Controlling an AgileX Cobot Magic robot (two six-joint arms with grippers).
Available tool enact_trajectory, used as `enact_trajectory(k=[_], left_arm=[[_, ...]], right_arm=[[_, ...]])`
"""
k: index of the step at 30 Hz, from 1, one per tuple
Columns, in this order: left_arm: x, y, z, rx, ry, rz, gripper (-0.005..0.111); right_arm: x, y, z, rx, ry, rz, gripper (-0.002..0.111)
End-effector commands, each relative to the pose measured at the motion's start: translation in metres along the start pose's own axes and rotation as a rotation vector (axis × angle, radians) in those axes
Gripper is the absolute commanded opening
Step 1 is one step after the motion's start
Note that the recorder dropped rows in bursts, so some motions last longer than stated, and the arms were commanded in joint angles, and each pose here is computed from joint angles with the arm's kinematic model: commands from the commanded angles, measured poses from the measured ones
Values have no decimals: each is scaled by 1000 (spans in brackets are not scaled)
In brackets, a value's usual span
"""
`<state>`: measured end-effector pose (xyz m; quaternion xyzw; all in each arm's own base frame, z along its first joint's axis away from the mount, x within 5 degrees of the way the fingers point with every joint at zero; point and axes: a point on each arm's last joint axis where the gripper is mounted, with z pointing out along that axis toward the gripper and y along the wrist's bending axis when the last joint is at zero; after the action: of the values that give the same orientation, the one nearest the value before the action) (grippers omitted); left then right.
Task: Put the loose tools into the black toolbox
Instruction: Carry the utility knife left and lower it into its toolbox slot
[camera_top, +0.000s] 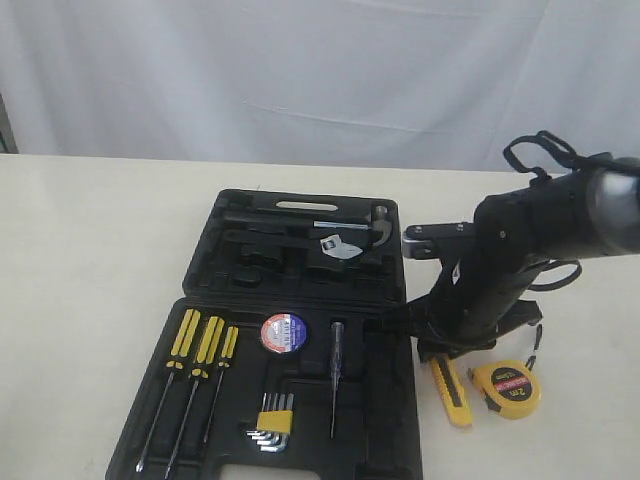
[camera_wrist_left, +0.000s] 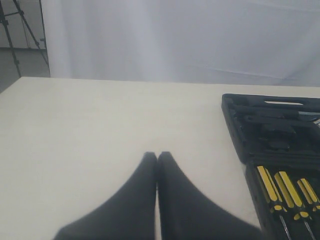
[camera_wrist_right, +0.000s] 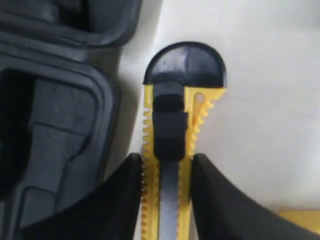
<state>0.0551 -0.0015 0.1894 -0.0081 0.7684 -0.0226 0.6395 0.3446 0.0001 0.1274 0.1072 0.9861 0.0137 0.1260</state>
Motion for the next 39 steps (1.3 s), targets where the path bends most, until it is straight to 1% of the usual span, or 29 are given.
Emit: enact_trajectory(k=[1,6,9,14,17,22,27,34,36,39], left_arm=[[1,0,0,3,0,-2,0],[1,0,0,3,0,-2,0],[1,0,0,3,0,-2,0],[1,0,0,3,0,-2,0],[1,0,0,3,0,-2,0],[1,0,0,3,0,-2,0],[1,0,0,3,0,-2,0],[1,0,0,3,0,-2,0],[1,0,0,3,0,-2,0],[1,0,0,3,0,-2,0]], right_arm=[[-1,2,-30,-14,-31,7,-1],[10,6,-59,-58,34,66,-1],[28,22,-62,-96,82,72,-1],[42,53,-54,-158,-26,151,-1],[41,63,-51,-182,-62,191,-1],[34,65,-52,-217,-135,250,-1],[33,65,-49,-210,-147,255,-1],[35,62,-22,-137,-101,207,-1],[35,59,-17,-105,-98,203,-1],[35,58,-14,-90,-105,216,-1]])
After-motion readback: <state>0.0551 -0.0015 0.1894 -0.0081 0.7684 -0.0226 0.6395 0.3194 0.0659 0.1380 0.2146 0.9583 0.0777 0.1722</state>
